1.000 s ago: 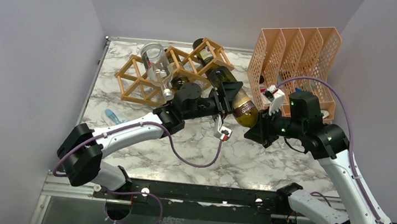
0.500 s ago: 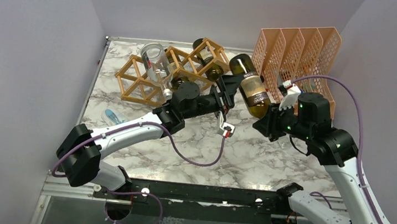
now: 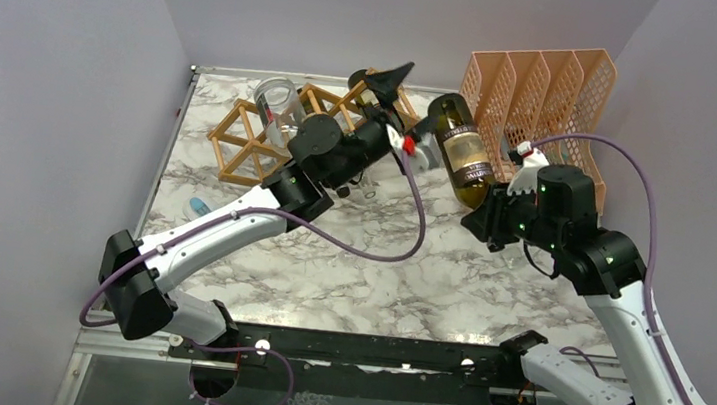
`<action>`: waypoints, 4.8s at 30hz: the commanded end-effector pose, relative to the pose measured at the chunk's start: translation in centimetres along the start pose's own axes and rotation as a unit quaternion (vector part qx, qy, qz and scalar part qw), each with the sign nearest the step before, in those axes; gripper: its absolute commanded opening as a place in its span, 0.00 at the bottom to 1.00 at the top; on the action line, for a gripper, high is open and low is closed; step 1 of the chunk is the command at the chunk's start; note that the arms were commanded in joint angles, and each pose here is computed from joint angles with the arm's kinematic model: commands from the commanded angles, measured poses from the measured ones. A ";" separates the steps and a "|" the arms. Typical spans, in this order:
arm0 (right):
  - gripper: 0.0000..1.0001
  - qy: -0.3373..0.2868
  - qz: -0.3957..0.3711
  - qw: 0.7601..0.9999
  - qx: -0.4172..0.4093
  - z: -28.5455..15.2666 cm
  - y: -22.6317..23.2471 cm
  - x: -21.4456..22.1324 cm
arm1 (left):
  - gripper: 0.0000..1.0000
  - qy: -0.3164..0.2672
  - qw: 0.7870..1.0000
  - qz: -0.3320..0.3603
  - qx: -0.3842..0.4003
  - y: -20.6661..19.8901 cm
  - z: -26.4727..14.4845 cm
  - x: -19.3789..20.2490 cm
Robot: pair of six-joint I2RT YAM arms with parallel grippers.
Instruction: Put the wine bottle on the wine rack
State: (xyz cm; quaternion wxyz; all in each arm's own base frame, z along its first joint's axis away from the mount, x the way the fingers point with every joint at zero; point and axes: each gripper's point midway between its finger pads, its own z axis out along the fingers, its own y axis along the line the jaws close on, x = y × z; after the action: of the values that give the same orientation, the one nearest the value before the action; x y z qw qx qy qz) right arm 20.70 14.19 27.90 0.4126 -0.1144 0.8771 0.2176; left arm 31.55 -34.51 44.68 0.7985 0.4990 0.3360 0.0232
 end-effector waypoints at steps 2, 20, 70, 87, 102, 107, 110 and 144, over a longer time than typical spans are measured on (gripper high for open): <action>0.01 -0.008 -0.037 0.996 -0.078 -0.1 2.5 -0.5 | 0.99 0.008 0.961 -0.246 -0.123 5.5 -0.5 -1.5; 0.01 -0.025 -0.102 0.919 -0.380 -5.0 11.4 1.5 | 0.99 0.169 0.889 -0.405 -0.129 5.9 -2.6 6.7; 0.01 0.055 0.023 0.961 -0.272 14.2 29.3 10.6 | 0.99 0.290 0.781 -0.337 -0.439 18.6 -24.0 9.0; 0.01 0.010 0.063 0.981 -0.186 18.6 29.8 8.2 | 0.97 0.391 0.737 -0.333 -0.440 15.2 -24.9 15.6; 0.01 0.021 0.079 0.985 -0.155 21.1 30.7 8.5 | 0.89 0.436 0.655 -0.493 -0.371 6.8 -28.6 22.7; 0.09 0.025 0.057 0.986 -0.157 21.8 31.4 8.5 | 0.91 0.445 0.647 -0.505 -0.359 4.5 -30.0 23.3; 0.11 0.028 0.053 0.987 -0.150 22.3 31.5 8.6 | 0.89 0.454 0.642 -0.507 -0.352 3.5 -30.6 23.7; 0.21 0.020 -0.028 0.995 -0.095 26.4 30.7 6.8 | 0.52 0.459 0.625 -0.571 -0.270 -1.2 -29.0 25.1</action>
State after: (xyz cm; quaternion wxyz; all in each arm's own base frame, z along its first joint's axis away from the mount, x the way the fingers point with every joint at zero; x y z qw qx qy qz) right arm 21.91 52.25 13.27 0.3489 -0.1851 0.8827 0.2546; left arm 35.44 -0.93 23.97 0.5289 -0.1296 0.8352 -0.0766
